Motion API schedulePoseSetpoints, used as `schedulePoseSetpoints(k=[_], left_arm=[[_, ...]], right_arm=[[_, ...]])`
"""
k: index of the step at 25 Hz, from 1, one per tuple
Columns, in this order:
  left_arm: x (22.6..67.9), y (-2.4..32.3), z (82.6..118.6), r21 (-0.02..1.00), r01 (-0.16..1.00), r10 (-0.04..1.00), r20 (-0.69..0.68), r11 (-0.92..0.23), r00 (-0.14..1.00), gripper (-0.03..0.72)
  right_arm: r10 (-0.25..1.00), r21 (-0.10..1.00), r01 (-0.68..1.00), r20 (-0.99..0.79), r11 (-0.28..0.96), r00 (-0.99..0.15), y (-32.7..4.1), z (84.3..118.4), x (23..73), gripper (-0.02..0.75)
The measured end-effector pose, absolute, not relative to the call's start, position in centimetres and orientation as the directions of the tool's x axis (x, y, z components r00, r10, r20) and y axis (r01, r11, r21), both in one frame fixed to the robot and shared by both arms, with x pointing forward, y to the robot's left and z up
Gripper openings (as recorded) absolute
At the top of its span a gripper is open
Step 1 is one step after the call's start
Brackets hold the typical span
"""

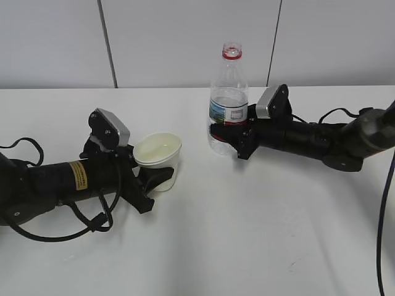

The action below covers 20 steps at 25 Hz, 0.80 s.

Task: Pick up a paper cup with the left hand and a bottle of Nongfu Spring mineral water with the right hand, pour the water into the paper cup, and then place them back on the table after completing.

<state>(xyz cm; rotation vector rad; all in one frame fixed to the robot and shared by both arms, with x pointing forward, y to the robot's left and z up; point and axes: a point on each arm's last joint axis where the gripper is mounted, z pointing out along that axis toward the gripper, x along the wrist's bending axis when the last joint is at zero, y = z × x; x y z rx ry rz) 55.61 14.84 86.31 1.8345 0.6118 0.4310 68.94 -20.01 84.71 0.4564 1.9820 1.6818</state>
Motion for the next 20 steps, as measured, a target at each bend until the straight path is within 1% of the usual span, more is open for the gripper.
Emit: schedulePoseSetpoints(k=[4,7,8,10,11,14,16,18,20], left_arm=[[55.61,14.91,86.16,0.937,0.21,0.602,0.001,-0.279,0.798,0.349],[55.61,14.91,86.16,0.937,0.207,0.602,0.004,-0.281,0.799,0.354],[55.61,14.91,86.16,0.937,0.207,0.602,0.004,-0.281,0.799,0.364],[55.61,14.92,86.13,0.936,0.209,0.602,0.004,-0.283,0.798,0.412],[55.61,14.93,86.12,0.936,0.21,0.603,0.004,-0.284,0.798,0.442],[55.66,14.92,86.15,0.936,0.209,0.604,0.005,-0.282,0.797,0.507],[55.63,14.93,86.06,0.932,0.211,0.6,0.008,-0.294,0.8,0.522],[55.51,14.92,85.94,0.927,0.212,0.591,0.012,-0.308,0.806,0.527],[55.35,15.04,85.84,0.925,0.218,0.591,0.009,-0.312,0.807,0.531]], right_arm=[[0.573,0.988,-0.051,-0.126,0.146,-0.81,-20.09,84.04,68.98,0.4],[0.576,0.988,-0.052,-0.125,0.142,-0.808,-20.1,84.01,69.0,0.4],[0.576,0.988,-0.058,-0.132,0.144,-0.806,-20.11,84.04,69.01,0.4],[0.573,0.986,-0.069,-0.145,0.152,-0.807,-20.1,84.03,69.0,0.408],[0.573,0.986,-0.07,-0.147,0.153,-0.807,-20.1,84.03,69.0,0.426],[0.562,0.984,-0.079,-0.156,0.16,-0.812,-20.04,84.04,68.95,0.51],[0.554,0.983,-0.083,-0.161,0.163,-0.817,-20.0,84.02,68.89,0.566],[0.549,0.982,-0.084,-0.164,0.168,-0.819,-20.11,83.98,68.86,0.591],[0.534,0.98,-0.09,-0.173,0.178,-0.828,-20.32,83.9,68.75,0.599]])
